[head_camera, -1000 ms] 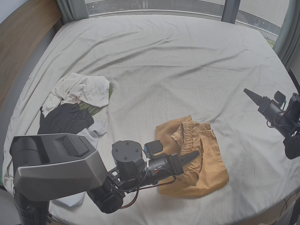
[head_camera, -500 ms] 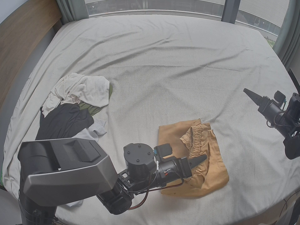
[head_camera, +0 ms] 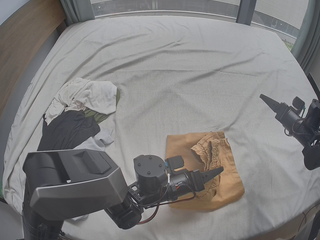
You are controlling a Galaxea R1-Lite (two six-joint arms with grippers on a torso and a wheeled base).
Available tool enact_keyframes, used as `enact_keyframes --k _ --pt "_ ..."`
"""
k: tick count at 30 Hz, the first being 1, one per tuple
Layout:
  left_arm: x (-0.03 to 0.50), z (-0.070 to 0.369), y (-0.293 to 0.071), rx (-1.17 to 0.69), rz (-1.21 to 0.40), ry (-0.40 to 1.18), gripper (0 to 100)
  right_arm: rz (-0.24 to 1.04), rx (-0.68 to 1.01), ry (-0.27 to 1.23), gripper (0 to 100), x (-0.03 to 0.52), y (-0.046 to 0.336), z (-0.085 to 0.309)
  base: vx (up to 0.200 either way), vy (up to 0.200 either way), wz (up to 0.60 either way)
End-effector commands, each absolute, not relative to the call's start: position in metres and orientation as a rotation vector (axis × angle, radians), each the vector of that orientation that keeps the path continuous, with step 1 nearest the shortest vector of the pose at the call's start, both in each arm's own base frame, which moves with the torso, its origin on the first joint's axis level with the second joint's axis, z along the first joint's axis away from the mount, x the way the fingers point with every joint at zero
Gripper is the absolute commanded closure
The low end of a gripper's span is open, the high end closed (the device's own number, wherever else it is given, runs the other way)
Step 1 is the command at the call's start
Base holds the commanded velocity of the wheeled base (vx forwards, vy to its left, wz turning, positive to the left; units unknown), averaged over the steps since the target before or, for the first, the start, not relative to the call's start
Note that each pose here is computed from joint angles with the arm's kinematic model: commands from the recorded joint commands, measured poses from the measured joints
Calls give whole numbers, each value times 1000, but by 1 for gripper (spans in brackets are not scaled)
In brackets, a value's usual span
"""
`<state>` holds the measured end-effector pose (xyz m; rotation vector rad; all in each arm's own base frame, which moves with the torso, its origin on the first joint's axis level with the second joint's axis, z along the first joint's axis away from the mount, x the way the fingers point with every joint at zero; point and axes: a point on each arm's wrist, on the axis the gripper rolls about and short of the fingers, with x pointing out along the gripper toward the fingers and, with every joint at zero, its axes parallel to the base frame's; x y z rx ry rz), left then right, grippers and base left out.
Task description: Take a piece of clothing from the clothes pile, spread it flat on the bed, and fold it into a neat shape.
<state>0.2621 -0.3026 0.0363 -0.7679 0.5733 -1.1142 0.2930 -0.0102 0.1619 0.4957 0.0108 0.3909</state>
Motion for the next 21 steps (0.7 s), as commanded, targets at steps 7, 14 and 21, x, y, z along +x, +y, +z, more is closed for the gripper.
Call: enact_keyframes --k 7,14,21 --pt "263 39 -300 -775 -1077 549 0 394 495 8 0 292 -10 163 0 0 0" --pt "260 54 -286 -757 -1065 512 0 393 496 12 0 292 -9 162 0 0 0" --pt "249 93 -252 -774 -1045 447 0 397 499 22 0 291 -7 160 0 0 0"
